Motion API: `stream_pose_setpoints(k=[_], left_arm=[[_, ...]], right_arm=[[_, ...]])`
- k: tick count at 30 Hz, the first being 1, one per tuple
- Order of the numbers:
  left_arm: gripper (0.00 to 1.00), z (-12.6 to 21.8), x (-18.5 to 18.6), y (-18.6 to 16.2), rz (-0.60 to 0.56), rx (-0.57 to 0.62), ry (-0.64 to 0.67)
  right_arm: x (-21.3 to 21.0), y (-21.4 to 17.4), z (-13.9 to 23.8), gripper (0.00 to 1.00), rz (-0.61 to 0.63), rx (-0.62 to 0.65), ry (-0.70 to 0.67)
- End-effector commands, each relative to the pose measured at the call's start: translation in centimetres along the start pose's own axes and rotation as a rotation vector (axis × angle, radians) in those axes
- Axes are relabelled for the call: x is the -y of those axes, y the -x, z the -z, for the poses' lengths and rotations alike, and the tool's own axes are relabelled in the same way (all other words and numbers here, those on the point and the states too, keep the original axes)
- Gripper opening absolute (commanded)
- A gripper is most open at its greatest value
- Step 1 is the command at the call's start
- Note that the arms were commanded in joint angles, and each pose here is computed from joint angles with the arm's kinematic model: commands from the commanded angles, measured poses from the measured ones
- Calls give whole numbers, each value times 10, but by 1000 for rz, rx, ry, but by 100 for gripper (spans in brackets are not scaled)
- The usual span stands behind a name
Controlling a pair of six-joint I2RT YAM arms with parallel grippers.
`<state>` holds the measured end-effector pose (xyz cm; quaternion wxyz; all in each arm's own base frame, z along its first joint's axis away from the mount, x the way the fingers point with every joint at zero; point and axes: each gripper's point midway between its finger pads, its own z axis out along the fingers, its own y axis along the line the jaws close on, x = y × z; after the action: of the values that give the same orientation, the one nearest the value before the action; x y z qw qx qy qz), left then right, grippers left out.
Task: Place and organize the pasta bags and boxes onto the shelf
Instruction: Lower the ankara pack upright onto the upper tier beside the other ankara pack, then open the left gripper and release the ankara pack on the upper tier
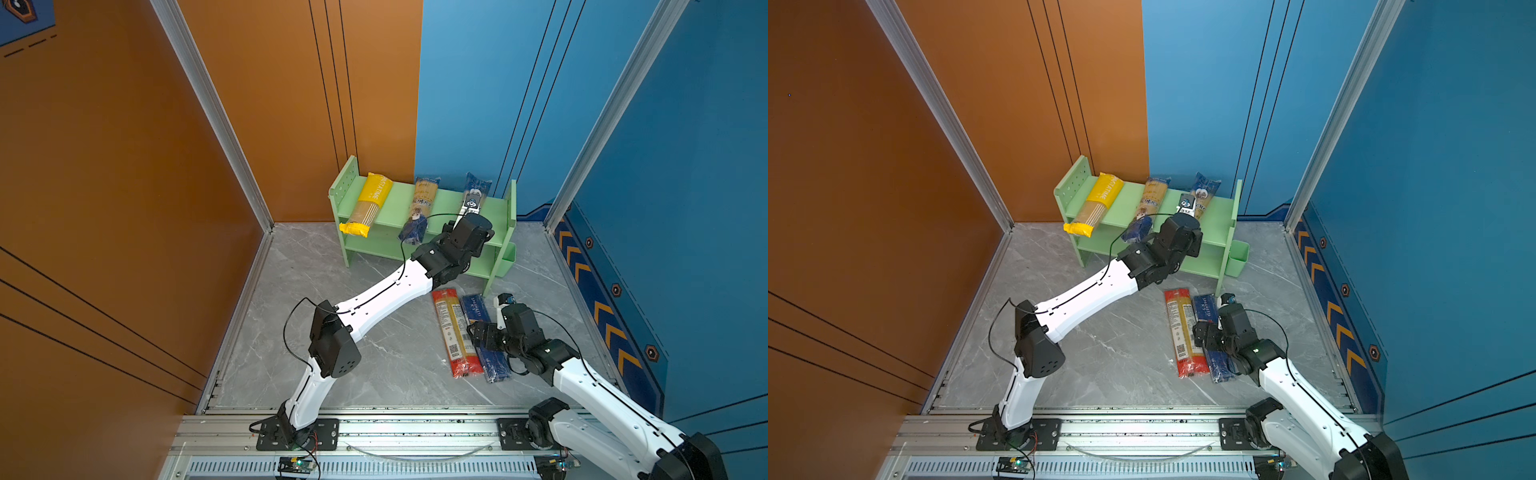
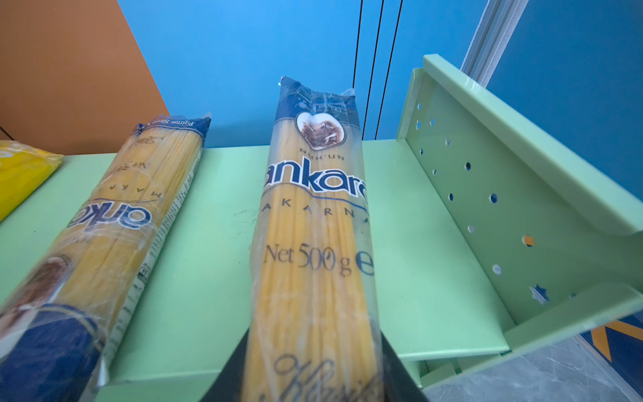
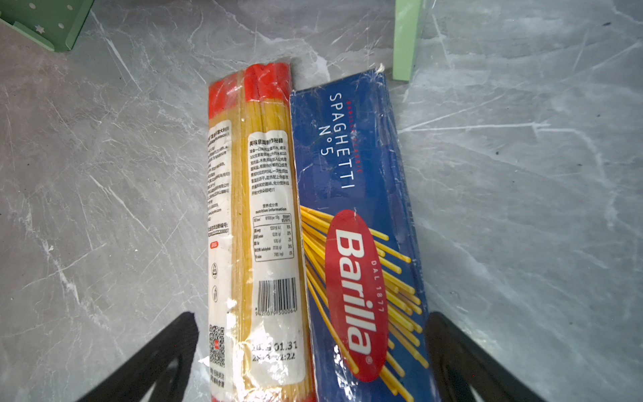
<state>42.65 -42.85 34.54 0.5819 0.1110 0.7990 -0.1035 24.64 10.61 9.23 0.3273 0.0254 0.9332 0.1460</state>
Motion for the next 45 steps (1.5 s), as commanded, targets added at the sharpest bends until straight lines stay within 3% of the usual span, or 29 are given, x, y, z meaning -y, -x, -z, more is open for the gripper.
stream_pose_setpoints(k=[1,45], left_arm=[[0,22,-6,64,145,182,19],[0,25,16,51,182,171,15]], right_arm=[[3,-5,1,100,-13,-9,0],[8,-10,4,100,-30,1,4]])
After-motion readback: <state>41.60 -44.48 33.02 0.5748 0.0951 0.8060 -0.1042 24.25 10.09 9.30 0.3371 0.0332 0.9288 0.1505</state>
